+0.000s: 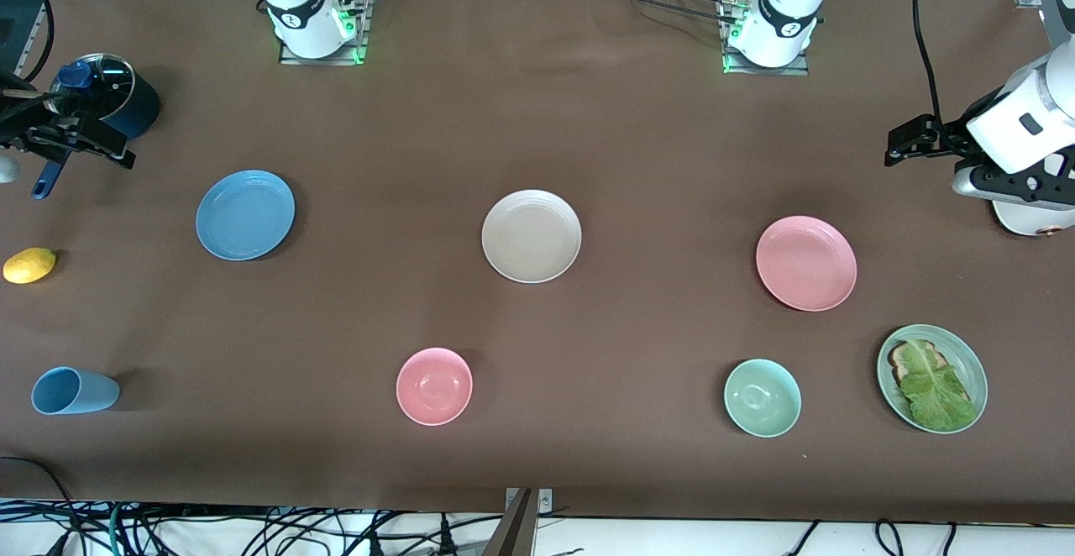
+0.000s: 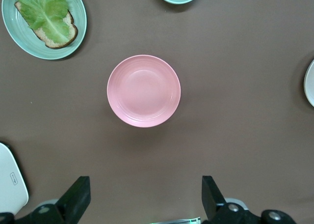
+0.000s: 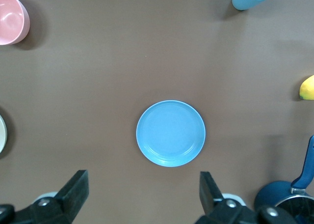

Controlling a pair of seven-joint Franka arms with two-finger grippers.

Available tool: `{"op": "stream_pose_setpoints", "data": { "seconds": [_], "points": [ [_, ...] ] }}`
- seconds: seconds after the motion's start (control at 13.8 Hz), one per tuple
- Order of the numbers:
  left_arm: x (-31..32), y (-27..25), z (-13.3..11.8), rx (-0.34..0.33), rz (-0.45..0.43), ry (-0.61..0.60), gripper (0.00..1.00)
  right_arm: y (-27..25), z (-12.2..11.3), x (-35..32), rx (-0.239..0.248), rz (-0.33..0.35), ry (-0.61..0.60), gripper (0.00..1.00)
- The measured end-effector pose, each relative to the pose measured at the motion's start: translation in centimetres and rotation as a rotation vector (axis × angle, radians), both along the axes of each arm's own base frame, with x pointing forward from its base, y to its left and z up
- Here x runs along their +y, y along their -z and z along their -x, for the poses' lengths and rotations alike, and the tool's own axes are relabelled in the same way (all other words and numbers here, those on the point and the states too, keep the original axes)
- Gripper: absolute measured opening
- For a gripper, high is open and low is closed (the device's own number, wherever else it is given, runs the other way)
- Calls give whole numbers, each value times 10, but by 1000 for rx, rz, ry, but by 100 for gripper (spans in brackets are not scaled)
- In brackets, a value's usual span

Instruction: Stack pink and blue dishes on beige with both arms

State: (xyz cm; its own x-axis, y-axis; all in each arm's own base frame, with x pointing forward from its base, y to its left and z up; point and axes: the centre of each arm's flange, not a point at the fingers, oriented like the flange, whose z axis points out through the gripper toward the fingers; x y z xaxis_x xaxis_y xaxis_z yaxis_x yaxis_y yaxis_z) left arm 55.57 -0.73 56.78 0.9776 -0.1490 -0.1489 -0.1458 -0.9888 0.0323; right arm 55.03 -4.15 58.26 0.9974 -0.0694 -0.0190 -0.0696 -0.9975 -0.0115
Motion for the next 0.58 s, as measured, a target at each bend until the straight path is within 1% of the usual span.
{"op": "stream_pose_setpoints", "data": {
  "seconds": [0.58],
  "points": [
    [0, 0, 0, 0, 0, 0, 100, 0, 2, -3, 16, 1, 5, 100]
  ]
}}
